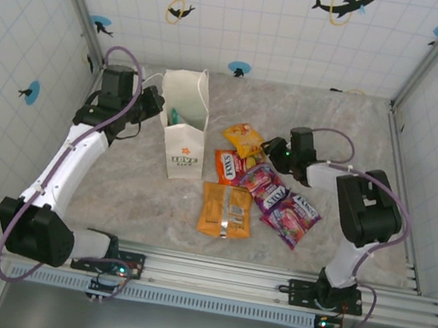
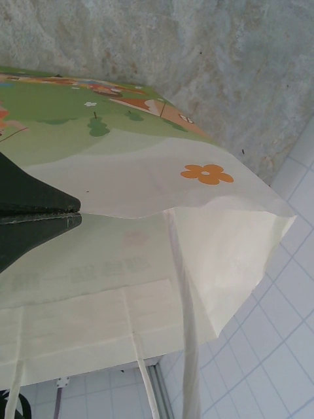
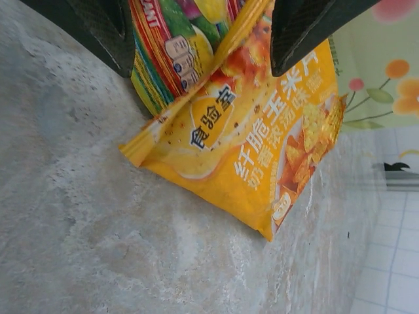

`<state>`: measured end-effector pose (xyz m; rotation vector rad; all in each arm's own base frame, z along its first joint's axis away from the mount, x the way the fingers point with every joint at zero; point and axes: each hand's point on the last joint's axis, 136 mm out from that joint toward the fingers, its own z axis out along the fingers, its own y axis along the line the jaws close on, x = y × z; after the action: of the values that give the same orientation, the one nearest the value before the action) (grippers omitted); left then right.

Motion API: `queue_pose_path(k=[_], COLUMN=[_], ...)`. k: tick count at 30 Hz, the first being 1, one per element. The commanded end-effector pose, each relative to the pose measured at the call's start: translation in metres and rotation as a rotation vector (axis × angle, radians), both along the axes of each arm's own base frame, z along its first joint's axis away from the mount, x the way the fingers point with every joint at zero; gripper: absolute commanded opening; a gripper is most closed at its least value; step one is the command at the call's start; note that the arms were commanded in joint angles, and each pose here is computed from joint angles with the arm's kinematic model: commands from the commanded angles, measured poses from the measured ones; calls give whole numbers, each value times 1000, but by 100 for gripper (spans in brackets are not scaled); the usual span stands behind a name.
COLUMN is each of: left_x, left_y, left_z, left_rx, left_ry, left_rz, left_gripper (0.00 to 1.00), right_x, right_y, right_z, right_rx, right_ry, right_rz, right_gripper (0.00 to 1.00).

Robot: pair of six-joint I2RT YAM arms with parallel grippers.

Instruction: Place the snacks into the paper bag

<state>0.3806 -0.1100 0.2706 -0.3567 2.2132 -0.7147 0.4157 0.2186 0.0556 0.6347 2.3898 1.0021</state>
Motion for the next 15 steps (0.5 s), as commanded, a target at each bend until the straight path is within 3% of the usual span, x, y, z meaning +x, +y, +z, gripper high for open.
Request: queue_pose_path(k=[1, 15], left_x=[-4, -2], left_y=[1, 2], left_z=[-2, -7], left_rx=[17, 23], left_ry=[-4, 4], left_rz=[-9, -4], left_gripper=[0, 0], right_x=[23, 42], right_y=[10, 16], right_z=[18, -4], right_rx=[82, 105], right_ry=[-50, -15], right_rz=[-26, -54], right_gripper=[57, 56])
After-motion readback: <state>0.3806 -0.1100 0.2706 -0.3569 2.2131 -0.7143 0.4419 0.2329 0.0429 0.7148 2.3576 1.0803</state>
